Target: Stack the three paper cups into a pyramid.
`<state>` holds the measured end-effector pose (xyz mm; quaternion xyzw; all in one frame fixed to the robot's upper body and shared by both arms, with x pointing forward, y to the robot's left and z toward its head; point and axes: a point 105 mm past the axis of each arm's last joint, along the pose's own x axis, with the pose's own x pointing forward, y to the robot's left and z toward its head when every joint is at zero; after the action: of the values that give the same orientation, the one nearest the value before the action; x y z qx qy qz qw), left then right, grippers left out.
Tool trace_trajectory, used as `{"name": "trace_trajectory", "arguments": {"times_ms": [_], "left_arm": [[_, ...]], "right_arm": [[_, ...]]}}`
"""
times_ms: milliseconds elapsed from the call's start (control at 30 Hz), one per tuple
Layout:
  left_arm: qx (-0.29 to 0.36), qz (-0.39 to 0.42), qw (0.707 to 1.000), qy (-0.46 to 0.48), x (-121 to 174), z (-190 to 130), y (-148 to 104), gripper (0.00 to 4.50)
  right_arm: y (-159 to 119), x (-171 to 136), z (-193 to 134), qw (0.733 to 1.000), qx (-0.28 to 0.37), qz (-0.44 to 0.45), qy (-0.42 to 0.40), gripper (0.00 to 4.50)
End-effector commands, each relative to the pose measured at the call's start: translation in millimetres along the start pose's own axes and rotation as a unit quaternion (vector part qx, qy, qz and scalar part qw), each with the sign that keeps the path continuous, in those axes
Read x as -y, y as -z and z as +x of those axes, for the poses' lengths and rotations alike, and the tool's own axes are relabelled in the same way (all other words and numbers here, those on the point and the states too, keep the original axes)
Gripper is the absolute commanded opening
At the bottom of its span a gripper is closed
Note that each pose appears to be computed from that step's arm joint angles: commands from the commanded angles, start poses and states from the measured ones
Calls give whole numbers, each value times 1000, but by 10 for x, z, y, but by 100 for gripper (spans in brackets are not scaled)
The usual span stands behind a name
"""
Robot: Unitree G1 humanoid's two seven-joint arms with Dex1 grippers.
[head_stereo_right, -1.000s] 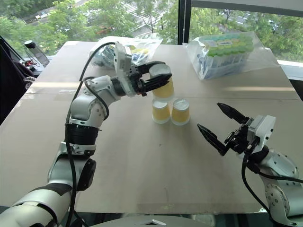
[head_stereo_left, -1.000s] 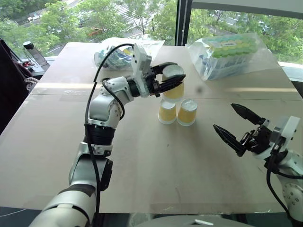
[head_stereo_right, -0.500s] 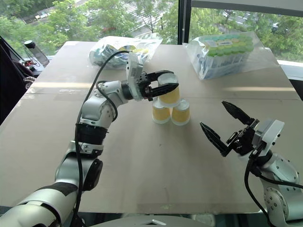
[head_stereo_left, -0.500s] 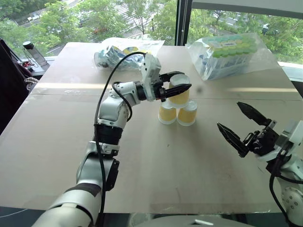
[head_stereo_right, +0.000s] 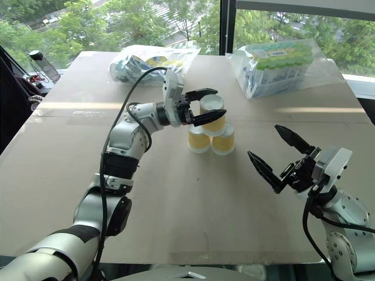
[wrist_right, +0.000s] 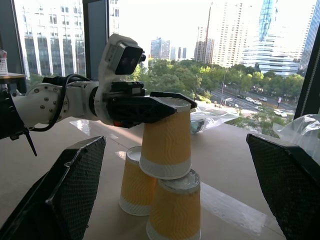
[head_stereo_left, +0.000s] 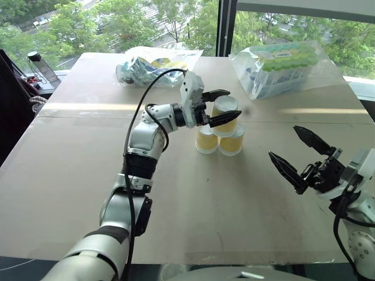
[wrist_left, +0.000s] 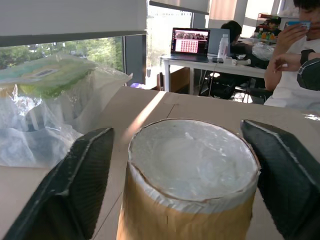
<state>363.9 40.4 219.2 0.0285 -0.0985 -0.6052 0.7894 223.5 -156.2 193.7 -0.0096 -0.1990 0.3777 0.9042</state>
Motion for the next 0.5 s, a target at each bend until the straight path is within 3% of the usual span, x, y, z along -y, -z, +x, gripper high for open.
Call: {"name": "trace_trajectory", "arguments": {"times_ms": [33,333,400,500], "left_arm": [[42,30,999,2,7,2,-264,441],[159,56,985,22,181,-164,-1128,441],[123,43,991,18,275,-329,-1061,441],[29,25,998,-44,360,-692,-727,441]], "right_arm": [[-97,-17,8,1000,17,-14,-8,450],[46,23,-75,1000,3,4,-13,450],[196,42,-171,999,-24,11,-19,450],[398,126,-338,998,-60,18,-16,450]]}}
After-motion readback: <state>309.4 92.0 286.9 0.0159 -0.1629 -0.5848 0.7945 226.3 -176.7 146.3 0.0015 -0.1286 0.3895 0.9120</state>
